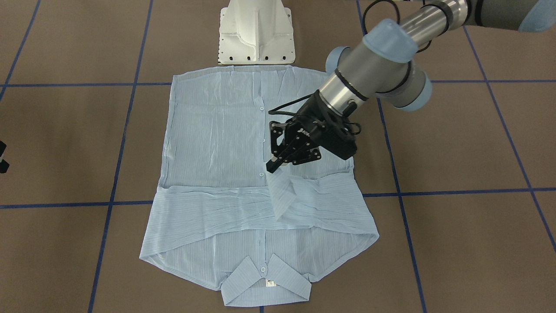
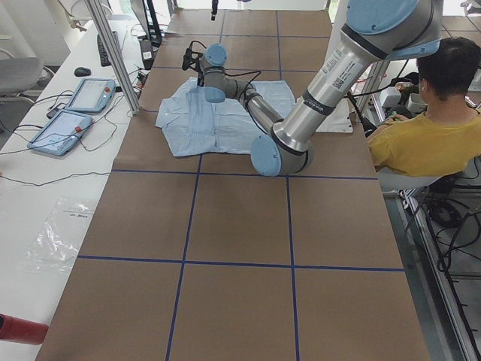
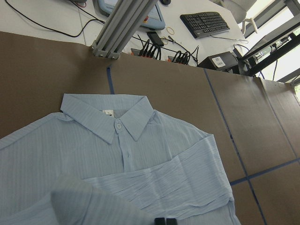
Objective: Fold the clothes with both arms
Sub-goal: 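Fold the sleeve across the chest over the first sleeve with the left gripper, then release the sleeve and move both grippers to the hem corners nearest the robot, then grasp the two hem corners nearest the robot with both grippers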
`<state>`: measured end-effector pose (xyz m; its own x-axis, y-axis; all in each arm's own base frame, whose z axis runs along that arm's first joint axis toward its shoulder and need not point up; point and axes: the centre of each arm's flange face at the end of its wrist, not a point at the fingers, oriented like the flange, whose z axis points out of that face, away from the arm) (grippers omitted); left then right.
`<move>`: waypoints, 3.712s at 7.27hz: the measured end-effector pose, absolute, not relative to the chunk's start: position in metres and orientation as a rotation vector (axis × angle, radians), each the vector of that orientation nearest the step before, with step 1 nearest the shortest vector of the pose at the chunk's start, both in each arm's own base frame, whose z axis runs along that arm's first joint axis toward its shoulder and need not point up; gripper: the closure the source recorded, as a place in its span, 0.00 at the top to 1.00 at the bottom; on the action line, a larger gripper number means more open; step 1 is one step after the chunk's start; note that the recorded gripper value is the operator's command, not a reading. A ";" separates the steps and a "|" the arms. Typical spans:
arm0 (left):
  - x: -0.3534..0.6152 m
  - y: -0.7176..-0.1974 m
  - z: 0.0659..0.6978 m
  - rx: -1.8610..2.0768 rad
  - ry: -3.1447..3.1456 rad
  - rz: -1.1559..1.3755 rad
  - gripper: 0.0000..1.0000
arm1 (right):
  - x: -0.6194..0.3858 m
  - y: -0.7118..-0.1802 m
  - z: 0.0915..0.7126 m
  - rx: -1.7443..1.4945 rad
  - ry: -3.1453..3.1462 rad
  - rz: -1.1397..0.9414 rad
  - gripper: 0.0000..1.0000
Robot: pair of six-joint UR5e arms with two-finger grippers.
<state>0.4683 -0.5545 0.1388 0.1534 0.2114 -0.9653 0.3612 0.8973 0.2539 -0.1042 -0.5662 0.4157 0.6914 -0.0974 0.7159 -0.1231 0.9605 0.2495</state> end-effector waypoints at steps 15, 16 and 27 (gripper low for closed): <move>0.443 -0.386 0.244 0.511 1.127 0.177 1.00 | -0.329 -0.344 0.310 0.210 -0.884 0.292 1.00; 0.421 -0.372 0.276 0.490 1.087 0.146 1.00 | -0.352 -0.297 0.315 0.211 -0.870 0.303 1.00; 0.477 -0.190 0.365 0.169 0.899 0.008 0.79 | -0.399 -0.204 0.329 0.248 -0.850 0.323 1.00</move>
